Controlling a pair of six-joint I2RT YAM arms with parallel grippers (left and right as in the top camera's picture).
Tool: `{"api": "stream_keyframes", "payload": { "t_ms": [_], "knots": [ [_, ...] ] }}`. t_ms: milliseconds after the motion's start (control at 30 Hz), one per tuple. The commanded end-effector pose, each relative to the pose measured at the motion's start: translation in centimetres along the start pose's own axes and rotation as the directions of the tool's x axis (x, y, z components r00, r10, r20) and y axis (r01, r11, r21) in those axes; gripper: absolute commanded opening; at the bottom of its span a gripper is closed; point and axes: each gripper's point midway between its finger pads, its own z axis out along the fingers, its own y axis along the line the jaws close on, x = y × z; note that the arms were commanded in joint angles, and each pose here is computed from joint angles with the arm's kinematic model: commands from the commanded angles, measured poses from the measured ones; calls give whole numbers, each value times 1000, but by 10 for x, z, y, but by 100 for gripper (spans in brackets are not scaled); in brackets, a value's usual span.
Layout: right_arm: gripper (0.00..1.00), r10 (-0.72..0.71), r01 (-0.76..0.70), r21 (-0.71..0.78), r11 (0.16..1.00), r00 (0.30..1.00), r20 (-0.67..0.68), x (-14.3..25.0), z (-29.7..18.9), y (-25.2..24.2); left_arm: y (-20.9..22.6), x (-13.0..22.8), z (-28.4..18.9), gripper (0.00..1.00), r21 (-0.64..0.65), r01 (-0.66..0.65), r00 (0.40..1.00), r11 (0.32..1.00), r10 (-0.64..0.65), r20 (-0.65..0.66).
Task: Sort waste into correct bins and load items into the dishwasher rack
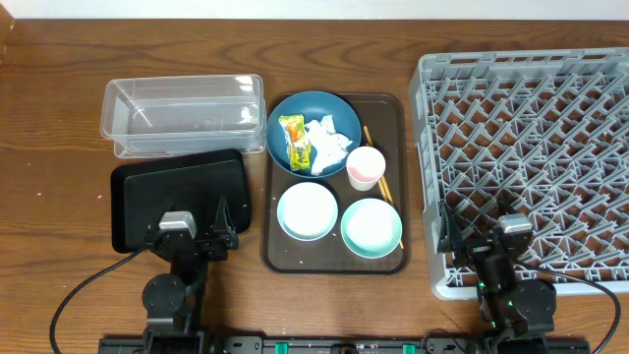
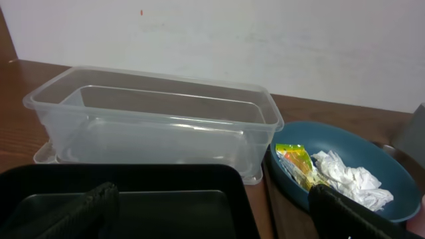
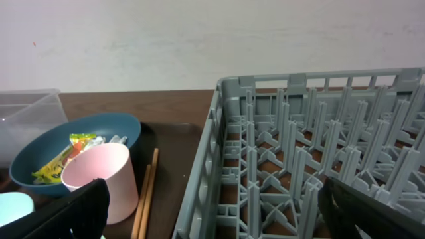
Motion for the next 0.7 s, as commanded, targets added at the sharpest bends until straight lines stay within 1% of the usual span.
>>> {"api": "stream_keyframes", "payload": {
  "t_ms": [0,200,300,400,533,667],
  "knots": [
    [99,28,-28,-11,1000,1000,-11,3,0,2,5,22,2,93,-20,9,997,1000,-11,-82],
    [99,30,-30,-5,1000,999,-42,8,2,1,3,28,4,93,-15,10,986,1000,-12,-168],
    [99,28,-27,4,1000,995,-99,11,1,0,2,24,7,94,-22,10,976,1000,-14,-216],
    [99,-18,21,23,1000,989,-149,6,-1,-2,-2,21,10,94,-16,13,957,1000,-17,-289],
    [99,-20,27,32,999,976,-216,-12,-1,0,-7,20,13,93,-9,23,905,1000,-24,-424],
    [99,-1,16,45,999,951,-311,-33,-3,3,-20,16,16,93,26,60,827,998,-35,-561]
  ]
}}
